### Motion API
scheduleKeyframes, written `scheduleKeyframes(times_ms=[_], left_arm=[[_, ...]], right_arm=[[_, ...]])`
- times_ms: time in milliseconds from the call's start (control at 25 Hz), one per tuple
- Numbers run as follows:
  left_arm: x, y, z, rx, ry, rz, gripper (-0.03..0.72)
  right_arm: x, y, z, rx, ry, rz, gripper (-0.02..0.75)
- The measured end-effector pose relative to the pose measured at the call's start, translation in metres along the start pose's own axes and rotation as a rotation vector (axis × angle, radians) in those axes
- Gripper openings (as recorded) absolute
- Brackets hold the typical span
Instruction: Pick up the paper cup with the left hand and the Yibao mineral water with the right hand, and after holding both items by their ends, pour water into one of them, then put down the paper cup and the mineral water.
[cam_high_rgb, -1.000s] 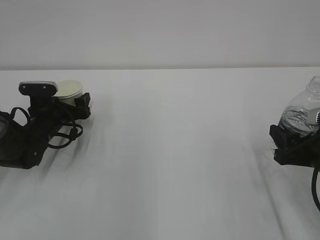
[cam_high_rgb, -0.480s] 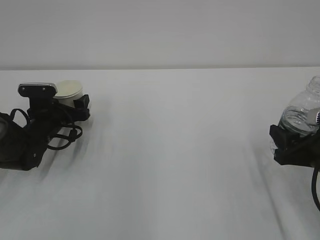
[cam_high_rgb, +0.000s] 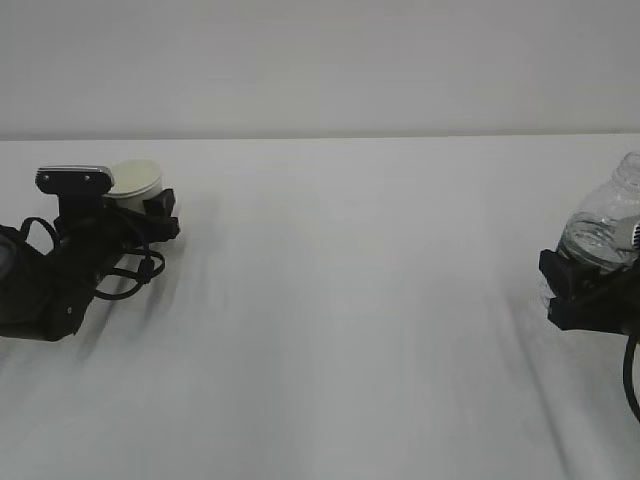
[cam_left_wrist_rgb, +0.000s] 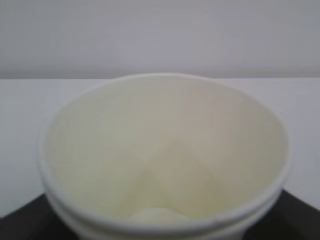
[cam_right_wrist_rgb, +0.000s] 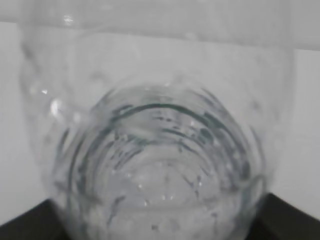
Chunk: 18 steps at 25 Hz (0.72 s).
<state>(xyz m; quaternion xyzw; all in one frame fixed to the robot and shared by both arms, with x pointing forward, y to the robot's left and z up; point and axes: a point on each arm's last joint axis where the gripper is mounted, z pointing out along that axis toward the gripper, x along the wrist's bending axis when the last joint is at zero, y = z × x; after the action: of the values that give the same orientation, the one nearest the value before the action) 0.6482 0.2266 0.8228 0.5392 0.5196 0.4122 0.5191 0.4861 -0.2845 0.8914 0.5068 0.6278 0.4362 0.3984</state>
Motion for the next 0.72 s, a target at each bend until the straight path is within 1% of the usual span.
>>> scheduleKeyframes(times_ms=[120, 200, 480, 720], left_arm=[[0.0, 0.0, 0.0, 0.0, 0.0, 0.0, 0.514], [-0.0006, 0.0, 0.0, 0.0, -0.006, 0.003, 0.5], [-0.0017, -0.0001, 0.0, 0.001, -0.019, 0.008, 0.49], [-0.0094, -0.0021, -0.0053, 0.014, -0.108, 0.049, 0.489]], right_arm=[[0.0, 0.0, 0.0, 0.0, 0.0, 0.0, 0.463], [0.0, 0.0, 0.0, 0.0, 0.0, 0.0, 0.463], [0.0, 0.0, 0.0, 0.0, 0.0, 0.0, 0.464], [0.0, 0.0, 0.0, 0.0, 0.0, 0.0, 0.463]])
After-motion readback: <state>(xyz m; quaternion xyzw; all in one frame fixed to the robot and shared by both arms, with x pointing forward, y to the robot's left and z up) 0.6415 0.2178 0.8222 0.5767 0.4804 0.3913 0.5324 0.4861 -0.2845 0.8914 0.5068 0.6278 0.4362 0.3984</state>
